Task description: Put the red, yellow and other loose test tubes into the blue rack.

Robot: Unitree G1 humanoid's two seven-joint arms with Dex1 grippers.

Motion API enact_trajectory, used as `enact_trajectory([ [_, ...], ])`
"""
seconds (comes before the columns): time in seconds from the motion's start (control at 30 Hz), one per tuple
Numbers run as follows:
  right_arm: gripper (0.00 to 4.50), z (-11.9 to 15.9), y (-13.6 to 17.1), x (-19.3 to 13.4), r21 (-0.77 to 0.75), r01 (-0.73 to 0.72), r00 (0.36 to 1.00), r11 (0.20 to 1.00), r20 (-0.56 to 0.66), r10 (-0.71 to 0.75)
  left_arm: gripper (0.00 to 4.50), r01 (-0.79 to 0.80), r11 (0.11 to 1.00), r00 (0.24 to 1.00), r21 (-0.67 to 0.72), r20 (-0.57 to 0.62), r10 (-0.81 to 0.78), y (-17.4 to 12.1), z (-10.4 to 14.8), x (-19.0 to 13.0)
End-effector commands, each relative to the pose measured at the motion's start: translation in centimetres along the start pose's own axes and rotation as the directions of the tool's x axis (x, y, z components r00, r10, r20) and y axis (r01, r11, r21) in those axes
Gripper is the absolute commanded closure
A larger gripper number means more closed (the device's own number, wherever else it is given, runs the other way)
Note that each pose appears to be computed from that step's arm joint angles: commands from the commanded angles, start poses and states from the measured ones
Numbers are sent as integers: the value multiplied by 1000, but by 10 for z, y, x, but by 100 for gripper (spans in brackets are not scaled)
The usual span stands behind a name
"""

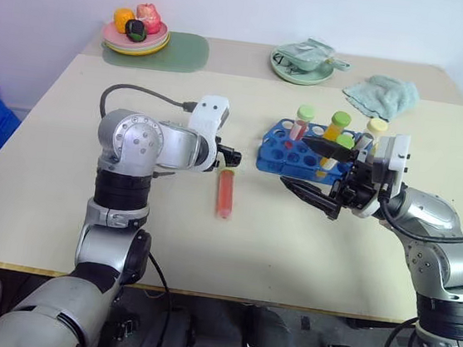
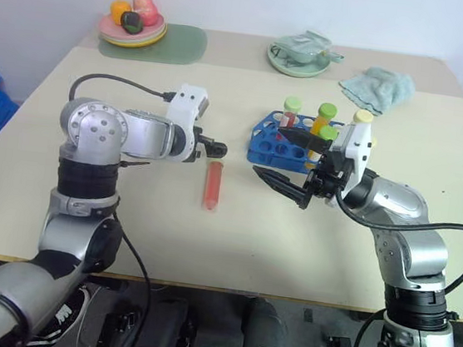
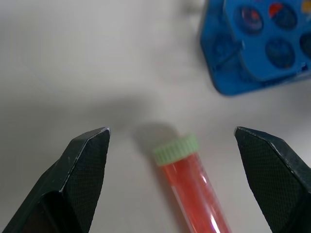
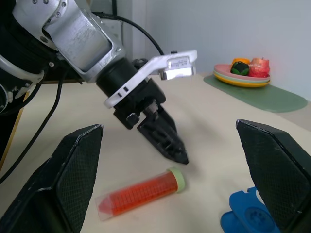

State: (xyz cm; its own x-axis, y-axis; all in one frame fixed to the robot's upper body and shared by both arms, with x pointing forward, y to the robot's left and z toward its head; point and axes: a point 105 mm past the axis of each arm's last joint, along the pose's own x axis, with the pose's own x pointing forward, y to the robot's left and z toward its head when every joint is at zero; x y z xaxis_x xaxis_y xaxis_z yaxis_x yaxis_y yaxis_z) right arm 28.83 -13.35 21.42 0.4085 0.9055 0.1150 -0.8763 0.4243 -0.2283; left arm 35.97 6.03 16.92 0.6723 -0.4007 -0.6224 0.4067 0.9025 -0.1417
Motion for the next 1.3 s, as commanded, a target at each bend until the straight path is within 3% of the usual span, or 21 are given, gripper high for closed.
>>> enact_trajectory([
  [0.03, 2, 9, 0, -1, -37, 8, 1000, 999, 27, -7, 30, 57, 998, 997, 6, -50, -56, -8, -4, -3],
  [0.2, 2, 10, 0, -1, -40, 14, 1000, 999, 25, -13, 30, 140, 989, 984, -42, -104, -143, -19, -2, -6],
  [0.67, 2, 5, 1, 0, -17, 25, 1000, 1000, 18, -25, 30, 7, 992, 987, -122, -159, -26, -8, -11, -6],
  [0.93, 2, 7, 4, 3, -18, 23, 999, 1000, 29, -23, 30, -28, 983, 977, -179, -211, -11, -17, -27, 1],
  [1.3, 2, 7, 6, 2, -18, 32, 999, 999, 24, -32, 30, -61, 978, 975, -199, -220, 16, -27, -22, 10],
])
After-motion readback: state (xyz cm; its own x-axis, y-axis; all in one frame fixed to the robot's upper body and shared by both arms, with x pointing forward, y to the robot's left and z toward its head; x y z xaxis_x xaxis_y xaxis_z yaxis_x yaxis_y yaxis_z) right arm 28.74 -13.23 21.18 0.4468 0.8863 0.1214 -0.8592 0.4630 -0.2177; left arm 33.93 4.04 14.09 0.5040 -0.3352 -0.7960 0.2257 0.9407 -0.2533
